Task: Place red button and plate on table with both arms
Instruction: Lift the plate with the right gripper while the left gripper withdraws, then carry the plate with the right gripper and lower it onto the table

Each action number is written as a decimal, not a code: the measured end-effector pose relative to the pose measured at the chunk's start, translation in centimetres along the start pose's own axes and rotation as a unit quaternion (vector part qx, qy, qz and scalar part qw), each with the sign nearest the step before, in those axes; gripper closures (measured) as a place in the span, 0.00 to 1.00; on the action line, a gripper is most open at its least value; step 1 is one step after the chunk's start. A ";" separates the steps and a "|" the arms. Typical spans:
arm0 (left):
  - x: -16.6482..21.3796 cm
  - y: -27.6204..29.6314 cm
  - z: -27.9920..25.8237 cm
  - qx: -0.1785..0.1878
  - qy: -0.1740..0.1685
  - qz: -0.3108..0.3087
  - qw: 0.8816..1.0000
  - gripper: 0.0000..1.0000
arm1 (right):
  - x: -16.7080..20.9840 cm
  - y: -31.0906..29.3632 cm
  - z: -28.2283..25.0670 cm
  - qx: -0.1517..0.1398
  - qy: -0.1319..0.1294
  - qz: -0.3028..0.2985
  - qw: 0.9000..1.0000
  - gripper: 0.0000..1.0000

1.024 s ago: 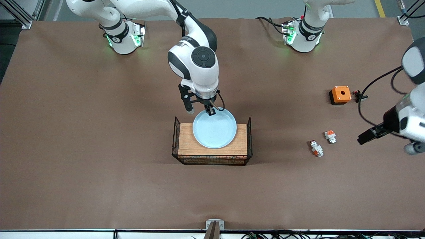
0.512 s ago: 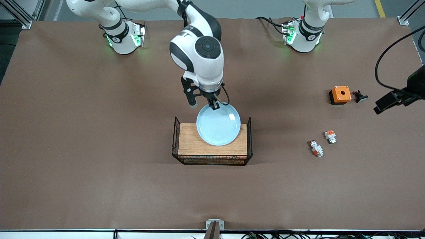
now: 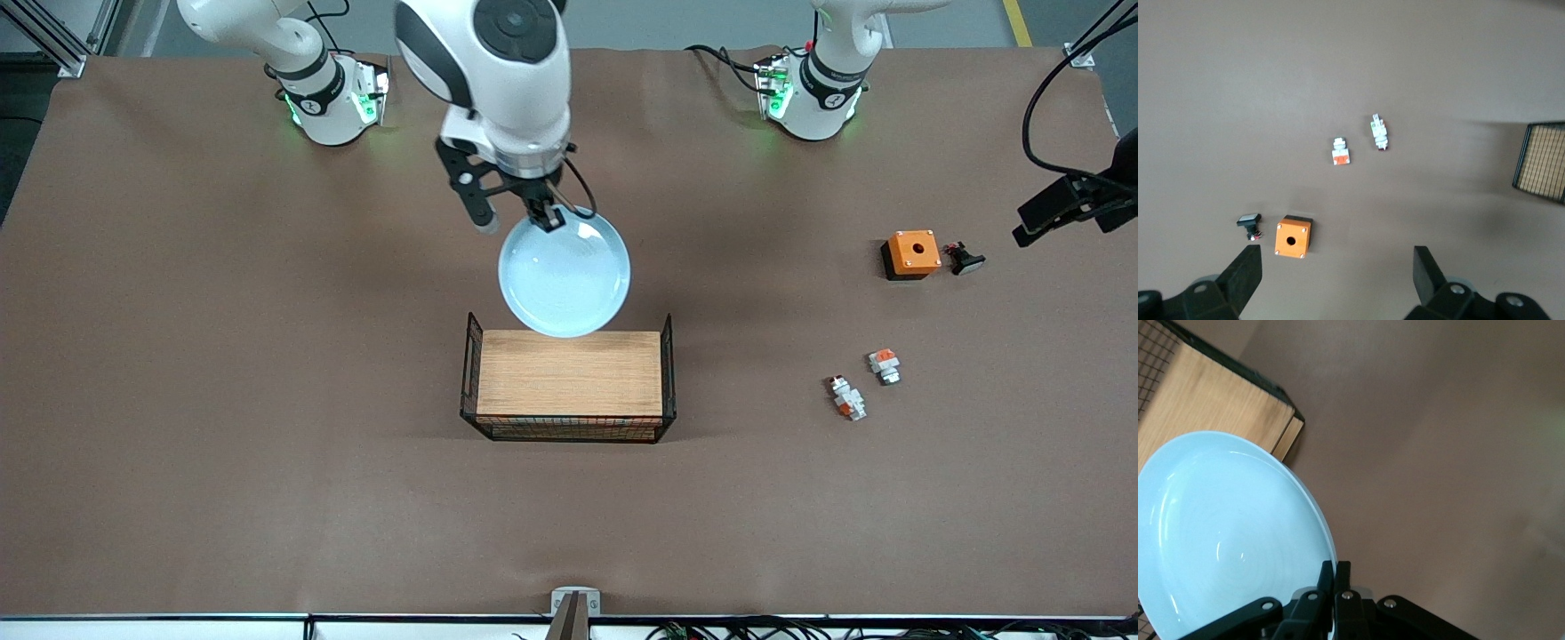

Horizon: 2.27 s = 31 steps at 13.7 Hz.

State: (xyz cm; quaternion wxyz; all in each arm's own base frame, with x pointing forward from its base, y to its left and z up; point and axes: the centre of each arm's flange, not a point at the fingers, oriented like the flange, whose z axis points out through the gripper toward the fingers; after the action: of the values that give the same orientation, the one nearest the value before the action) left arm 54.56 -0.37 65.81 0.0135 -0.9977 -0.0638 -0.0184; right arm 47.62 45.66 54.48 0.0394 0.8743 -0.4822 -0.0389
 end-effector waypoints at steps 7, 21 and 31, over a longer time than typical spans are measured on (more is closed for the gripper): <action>-1.9 0.9 0.5 0.006 -0.036 0.021 0.999 0.00 | 21.2 5.1 -5.9 -0.032 -0.032 -0.223 0.974 0.98; -3.5 2.5 -0.4 0.007 -0.030 0.037 0.999 0.00 | 53.1 12.2 10.0 0.039 -0.028 -0.440 0.897 0.98; -2.7 4.0 0.8 0.007 -0.033 0.050 0.998 0.00 | 57.9 16.4 27.4 0.044 -0.038 -0.484 0.873 0.98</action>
State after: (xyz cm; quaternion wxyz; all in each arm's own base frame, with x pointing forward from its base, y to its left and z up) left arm 52.41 -4.62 64.78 0.0192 -0.9996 -0.0148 0.0151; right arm 61.68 -12.91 27.25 -0.0409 0.9970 -0.0005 -0.0654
